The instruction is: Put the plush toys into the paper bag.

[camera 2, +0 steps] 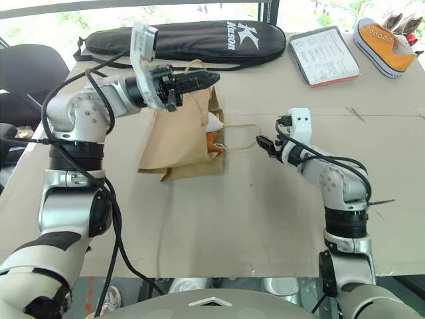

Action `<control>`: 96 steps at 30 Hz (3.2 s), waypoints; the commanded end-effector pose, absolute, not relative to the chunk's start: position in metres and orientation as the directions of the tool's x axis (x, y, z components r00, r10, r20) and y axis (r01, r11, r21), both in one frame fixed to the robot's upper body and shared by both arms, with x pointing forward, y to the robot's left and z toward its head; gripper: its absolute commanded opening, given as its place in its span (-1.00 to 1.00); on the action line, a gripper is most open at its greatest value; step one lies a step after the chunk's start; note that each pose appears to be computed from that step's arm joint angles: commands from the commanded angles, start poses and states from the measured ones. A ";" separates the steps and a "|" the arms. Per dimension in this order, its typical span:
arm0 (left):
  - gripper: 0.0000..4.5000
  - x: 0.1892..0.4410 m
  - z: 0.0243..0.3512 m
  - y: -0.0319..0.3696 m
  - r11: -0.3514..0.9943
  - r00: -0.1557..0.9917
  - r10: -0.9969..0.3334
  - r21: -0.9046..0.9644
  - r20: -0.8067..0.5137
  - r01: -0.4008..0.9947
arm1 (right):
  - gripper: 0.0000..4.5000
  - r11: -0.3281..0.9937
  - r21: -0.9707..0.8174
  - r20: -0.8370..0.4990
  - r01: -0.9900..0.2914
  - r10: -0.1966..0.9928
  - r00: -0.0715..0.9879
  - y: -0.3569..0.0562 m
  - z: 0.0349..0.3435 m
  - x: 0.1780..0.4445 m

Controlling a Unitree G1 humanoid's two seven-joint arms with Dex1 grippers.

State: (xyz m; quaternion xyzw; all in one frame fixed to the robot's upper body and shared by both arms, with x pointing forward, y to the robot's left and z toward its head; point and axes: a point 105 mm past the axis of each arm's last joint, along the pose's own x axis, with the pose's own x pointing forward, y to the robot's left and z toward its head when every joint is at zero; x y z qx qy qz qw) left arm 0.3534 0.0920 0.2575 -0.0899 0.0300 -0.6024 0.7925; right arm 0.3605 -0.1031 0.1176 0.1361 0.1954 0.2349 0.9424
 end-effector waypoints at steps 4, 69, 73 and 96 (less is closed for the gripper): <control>-1.00 0.336 0.272 0.092 0.260 0.266 -0.961 -0.086 0.076 0.962 | 0.48 0.781 0.373 -0.227 -0.501 0.600 0.767 -0.075 0.126 0.370; 0.98 0.383 0.251 0.099 0.125 0.149 -0.984 -0.215 0.098 0.969 | 0.77 0.871 0.011 -0.141 -0.491 0.488 0.862 -0.167 0.251 0.194; 0.98 0.383 0.263 0.097 0.139 0.145 -0.985 -0.075 0.091 0.987 | 0.77 0.866 0.003 -0.190 -0.499 0.491 0.850 -0.167 0.235 0.196; 0.98 0.320 0.217 0.076 -0.085 -0.068 -0.981 0.089 -0.179 0.992 | 0.77 0.819 -0.093 -0.274 -0.566 0.525 0.806 -0.162 0.168 0.239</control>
